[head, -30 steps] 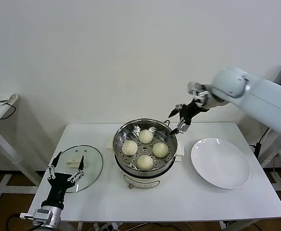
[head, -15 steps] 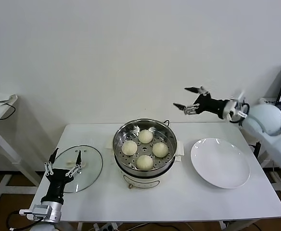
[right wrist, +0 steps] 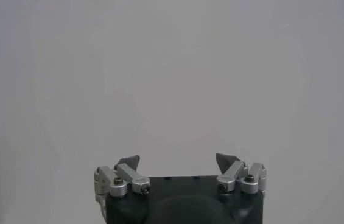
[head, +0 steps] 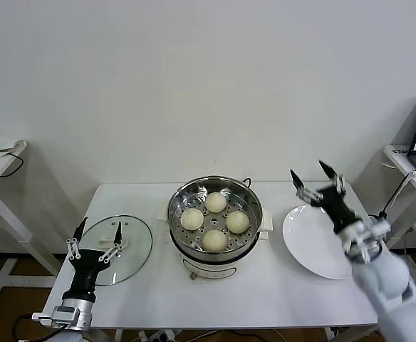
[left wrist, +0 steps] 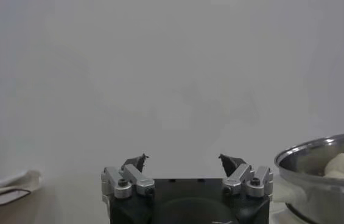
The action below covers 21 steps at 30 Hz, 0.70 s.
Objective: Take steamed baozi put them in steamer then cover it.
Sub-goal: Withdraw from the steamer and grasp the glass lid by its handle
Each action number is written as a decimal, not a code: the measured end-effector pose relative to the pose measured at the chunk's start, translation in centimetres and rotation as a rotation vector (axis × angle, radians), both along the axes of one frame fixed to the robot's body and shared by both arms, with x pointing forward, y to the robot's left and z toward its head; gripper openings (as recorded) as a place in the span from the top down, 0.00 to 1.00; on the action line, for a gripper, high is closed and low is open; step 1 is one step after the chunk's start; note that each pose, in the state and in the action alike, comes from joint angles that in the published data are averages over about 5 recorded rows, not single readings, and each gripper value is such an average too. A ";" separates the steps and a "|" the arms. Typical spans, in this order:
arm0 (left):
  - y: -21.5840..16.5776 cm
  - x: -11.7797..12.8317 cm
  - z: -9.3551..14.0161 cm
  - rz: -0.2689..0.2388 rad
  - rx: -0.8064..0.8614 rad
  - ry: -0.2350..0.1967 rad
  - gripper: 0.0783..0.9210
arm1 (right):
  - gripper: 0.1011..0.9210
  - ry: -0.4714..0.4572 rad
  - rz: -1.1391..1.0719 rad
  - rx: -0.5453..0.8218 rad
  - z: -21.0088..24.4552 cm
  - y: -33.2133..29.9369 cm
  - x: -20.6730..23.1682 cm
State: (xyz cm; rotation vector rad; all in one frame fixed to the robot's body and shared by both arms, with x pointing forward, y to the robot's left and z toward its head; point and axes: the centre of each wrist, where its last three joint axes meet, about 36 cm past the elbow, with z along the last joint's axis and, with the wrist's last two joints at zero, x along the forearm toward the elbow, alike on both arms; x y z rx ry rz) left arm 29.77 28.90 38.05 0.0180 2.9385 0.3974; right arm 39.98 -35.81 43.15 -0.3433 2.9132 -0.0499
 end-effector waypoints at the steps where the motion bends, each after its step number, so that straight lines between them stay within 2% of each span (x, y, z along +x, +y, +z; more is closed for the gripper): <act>1: 0.0 0.0 -0.1 0.001 0.008 -0.002 0.12 | 0.12 0.005 -0.020 0.013 -1.0 0.2 -1.1; 5: 0.3 0.0 -0.7 0.012 0.071 -0.007 0.12 | 0.12 0.020 -0.092 0.059 -4.0 1.4 -4.7; 9: 1.0 -0.2 -1.7 0.027 0.204 -0.007 0.12 | 0.12 0.008 -0.146 0.089 -5.2 2.4 -6.5; 16: 3.2 -0.4 -4.5 0.049 0.591 0.004 0.12 | 0.12 -0.015 -0.201 0.116 -6.4 3.7 -7.7; 21: 5.1 -0.5 -6.7 0.032 0.858 0.017 0.12 | 0.12 -0.023 -0.224 0.128 -7.0 4.4 -8.1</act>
